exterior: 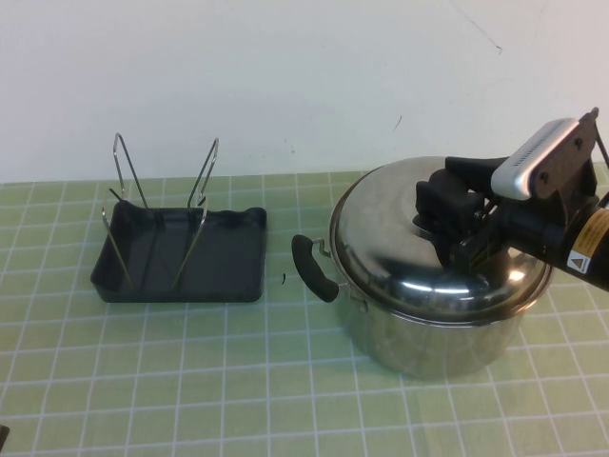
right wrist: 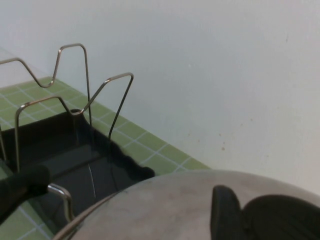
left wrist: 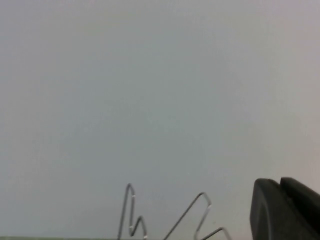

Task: Put pot lid on rack
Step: Open the pot, then hand over the pot lid, then place the pot lid on the pot rack

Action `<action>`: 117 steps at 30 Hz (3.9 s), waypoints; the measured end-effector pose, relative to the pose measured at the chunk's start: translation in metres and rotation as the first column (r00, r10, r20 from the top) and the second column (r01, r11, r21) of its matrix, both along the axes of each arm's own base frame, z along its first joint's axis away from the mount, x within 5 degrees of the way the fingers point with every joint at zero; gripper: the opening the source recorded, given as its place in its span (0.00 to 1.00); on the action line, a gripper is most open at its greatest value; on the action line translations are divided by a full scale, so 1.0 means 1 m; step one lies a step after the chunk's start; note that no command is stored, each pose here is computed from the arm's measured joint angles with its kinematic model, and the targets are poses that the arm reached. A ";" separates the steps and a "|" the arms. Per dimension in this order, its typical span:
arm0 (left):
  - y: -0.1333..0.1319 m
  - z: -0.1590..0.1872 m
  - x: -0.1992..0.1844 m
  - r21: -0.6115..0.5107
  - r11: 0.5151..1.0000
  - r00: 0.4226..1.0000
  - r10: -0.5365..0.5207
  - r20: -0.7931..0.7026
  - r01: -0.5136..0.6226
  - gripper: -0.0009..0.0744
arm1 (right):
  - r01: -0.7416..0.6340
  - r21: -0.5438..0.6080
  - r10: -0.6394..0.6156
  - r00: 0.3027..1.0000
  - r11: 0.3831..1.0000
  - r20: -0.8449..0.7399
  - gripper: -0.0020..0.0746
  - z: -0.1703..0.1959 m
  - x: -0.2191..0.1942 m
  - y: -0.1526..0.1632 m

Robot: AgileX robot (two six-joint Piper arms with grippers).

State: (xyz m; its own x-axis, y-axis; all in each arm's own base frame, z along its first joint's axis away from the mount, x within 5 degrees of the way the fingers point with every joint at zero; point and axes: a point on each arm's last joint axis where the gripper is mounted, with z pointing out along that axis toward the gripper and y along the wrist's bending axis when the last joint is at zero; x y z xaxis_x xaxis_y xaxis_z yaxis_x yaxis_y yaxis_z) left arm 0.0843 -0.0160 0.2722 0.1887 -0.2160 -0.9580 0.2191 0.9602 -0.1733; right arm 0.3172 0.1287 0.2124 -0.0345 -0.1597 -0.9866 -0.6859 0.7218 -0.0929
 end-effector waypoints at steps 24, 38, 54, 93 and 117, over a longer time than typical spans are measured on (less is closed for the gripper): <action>-0.033 0.010 -0.017 -0.832 0.375 0.755 -0.652 0.077 0.408 0.76 | -0.542 0.114 0.459 0.790 0.832 0.407 0.48 0.130 -0.103 0.084; -0.038 0.014 -0.023 -0.833 0.308 0.691 -0.713 0.118 0.460 0.74 | -0.664 0.073 0.591 0.705 0.744 0.393 0.48 0.142 -0.127 0.161; -0.040 0.021 -0.029 -0.792 0.271 0.642 -0.743 0.189 0.547 0.14 | -0.715 0.147 0.649 0.687 0.683 0.326 0.48 0.131 -0.127 0.168; -0.045 0.080 0.167 -0.064 0.894 0.761 -0.414 -0.500 0.444 0.14 | 0.103 -0.227 0.036 0.844 0.968 0.535 0.03 0.225 -0.194 -0.009; -0.048 -0.005 0.250 0.062 0.844 0.649 -0.360 -0.670 0.533 0.16 | 0.082 -0.195 0.015 0.892 0.977 0.451 0.02 0.189 -0.210 -0.028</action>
